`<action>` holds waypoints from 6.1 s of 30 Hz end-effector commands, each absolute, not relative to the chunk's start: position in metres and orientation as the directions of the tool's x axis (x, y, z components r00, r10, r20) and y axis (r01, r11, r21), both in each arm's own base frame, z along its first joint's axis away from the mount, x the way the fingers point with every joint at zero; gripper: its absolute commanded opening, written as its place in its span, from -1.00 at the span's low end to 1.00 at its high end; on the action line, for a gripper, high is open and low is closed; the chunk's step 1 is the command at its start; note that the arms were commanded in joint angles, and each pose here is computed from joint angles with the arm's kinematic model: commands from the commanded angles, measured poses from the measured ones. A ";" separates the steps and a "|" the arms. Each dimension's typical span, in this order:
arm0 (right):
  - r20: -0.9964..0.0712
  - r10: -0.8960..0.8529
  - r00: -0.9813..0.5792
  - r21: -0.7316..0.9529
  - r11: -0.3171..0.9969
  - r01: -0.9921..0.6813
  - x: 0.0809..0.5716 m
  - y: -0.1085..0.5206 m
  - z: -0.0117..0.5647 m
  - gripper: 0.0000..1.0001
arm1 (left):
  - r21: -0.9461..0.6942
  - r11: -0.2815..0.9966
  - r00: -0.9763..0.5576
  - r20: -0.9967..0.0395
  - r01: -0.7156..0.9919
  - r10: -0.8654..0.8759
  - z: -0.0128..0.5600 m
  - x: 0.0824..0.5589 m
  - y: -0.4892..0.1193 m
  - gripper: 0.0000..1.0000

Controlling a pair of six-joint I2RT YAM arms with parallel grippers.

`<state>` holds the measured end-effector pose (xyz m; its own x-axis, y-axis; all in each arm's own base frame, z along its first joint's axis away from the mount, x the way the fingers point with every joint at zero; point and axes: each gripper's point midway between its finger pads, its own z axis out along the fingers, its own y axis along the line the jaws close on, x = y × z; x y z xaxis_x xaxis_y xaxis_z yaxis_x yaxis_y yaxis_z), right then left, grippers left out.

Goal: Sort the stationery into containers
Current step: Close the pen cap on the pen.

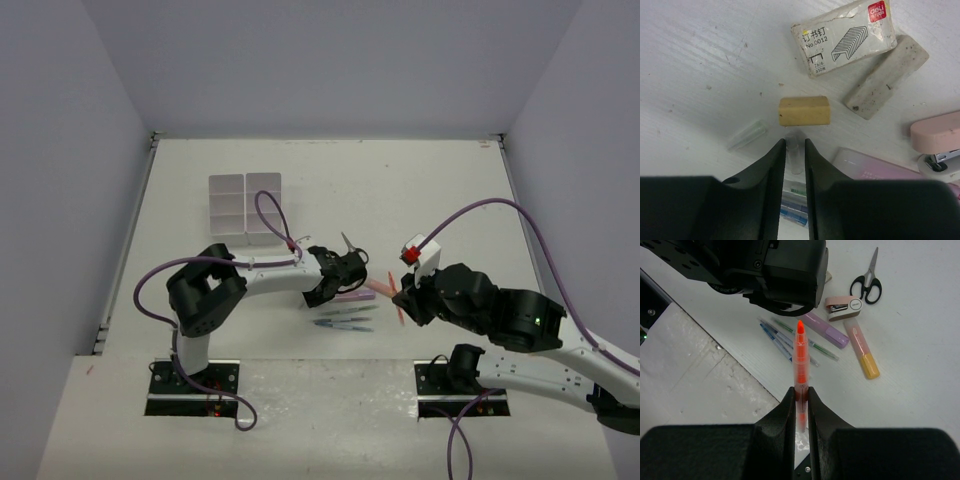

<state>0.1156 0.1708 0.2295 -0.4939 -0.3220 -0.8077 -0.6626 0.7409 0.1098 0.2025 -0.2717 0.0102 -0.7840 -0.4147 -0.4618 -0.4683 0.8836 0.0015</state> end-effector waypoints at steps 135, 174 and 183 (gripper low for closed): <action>-0.868 0.053 -0.494 0.483 0.320 -0.815 0.088 0.286 0.345 -1.00 | -0.397 0.216 -0.293 -0.871 0.892 -0.394 0.359 0.128 -0.318 -1.00; -0.891 0.183 -0.415 0.453 0.314 -0.835 0.097 0.279 0.382 -1.00 | -0.464 0.238 -0.346 -0.845 0.853 -0.408 0.344 0.136 -0.320 -1.00; -0.912 0.217 -0.349 0.404 0.319 -0.857 0.102 0.277 0.386 -1.00 | -0.505 0.270 -0.365 -0.824 0.820 -0.433 0.343 0.144 -0.317 -1.00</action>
<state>0.0955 0.2785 0.3159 -0.4868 0.0087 -0.8735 -0.8002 0.3967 0.4499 0.1353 -0.3135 0.3696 -0.3205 -0.4791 -0.8171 0.8612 0.2118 -0.4620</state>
